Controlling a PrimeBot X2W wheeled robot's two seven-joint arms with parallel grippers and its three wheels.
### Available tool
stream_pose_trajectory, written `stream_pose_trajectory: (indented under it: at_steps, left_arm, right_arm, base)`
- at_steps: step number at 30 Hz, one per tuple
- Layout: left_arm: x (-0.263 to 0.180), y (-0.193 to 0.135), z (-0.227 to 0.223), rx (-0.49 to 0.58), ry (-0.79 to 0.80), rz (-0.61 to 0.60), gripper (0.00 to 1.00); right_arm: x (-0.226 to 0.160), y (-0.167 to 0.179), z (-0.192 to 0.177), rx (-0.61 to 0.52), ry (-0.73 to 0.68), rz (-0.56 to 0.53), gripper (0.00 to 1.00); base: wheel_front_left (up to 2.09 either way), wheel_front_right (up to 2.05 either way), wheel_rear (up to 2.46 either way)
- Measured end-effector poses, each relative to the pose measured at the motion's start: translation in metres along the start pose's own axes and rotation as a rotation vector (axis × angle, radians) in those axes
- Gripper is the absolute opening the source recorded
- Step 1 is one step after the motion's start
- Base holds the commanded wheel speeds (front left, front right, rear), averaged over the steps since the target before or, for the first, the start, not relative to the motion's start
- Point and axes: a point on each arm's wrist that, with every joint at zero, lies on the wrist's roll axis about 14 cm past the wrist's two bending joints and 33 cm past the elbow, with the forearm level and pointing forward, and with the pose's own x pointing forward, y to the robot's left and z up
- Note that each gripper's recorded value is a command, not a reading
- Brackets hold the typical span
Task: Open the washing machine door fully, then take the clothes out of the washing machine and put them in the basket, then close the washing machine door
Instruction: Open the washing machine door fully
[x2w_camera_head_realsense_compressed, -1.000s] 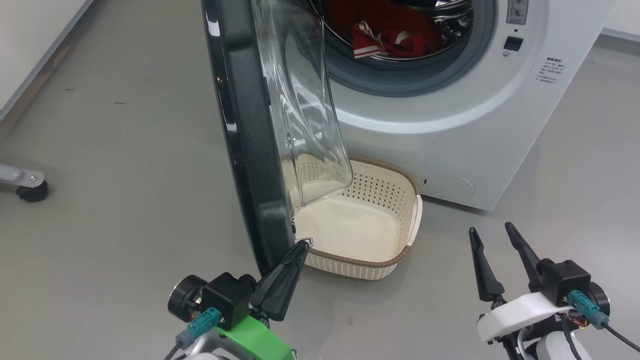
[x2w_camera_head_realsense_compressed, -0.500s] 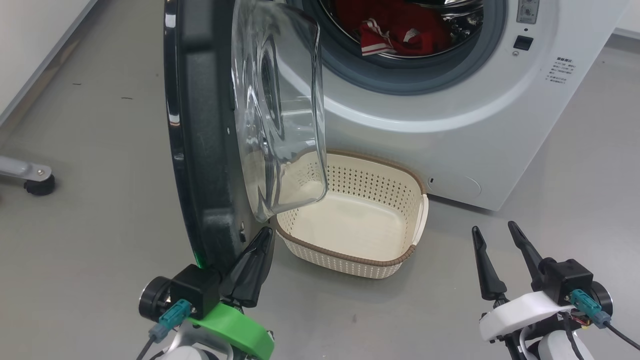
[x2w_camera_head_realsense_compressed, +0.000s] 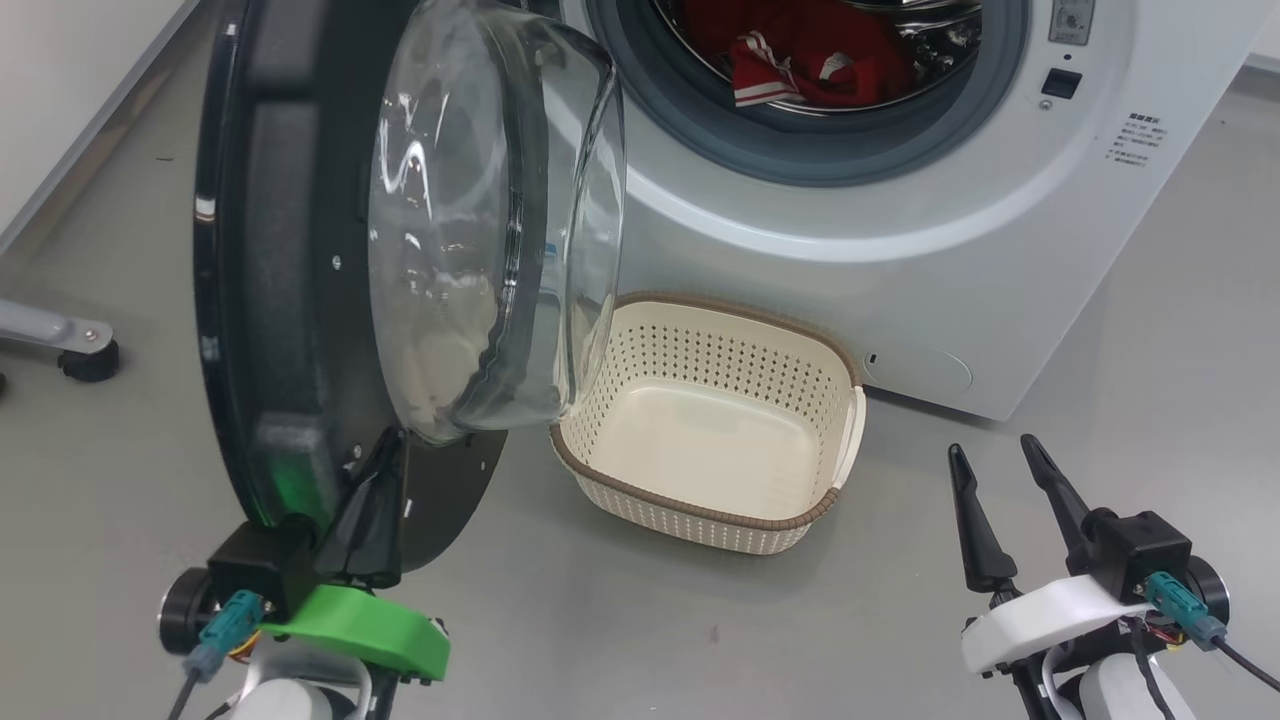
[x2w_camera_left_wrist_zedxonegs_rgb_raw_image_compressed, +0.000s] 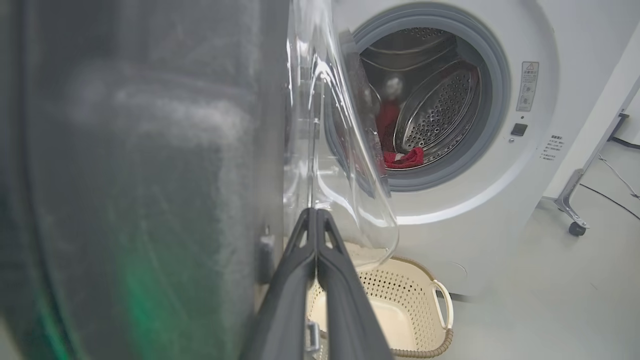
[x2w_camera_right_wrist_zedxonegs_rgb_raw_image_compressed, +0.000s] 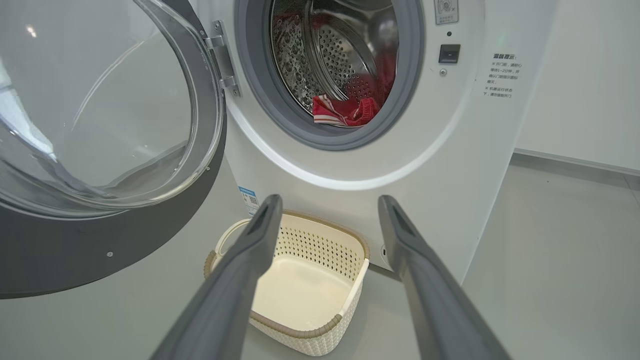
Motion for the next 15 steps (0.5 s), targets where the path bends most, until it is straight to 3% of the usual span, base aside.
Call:
stream_pose_trajectory:
  at_steps: [15]
  left_arm:
    - [-0.004, 0.071, 0.001, 0.013, -0.007, 0.204, 0.0]
  right_arm:
    - [-0.001, -0.002, -0.002, 0.0, 0.006, -0.003, 1.0]
  base:
    - [0.0, 0.0, 0.0]
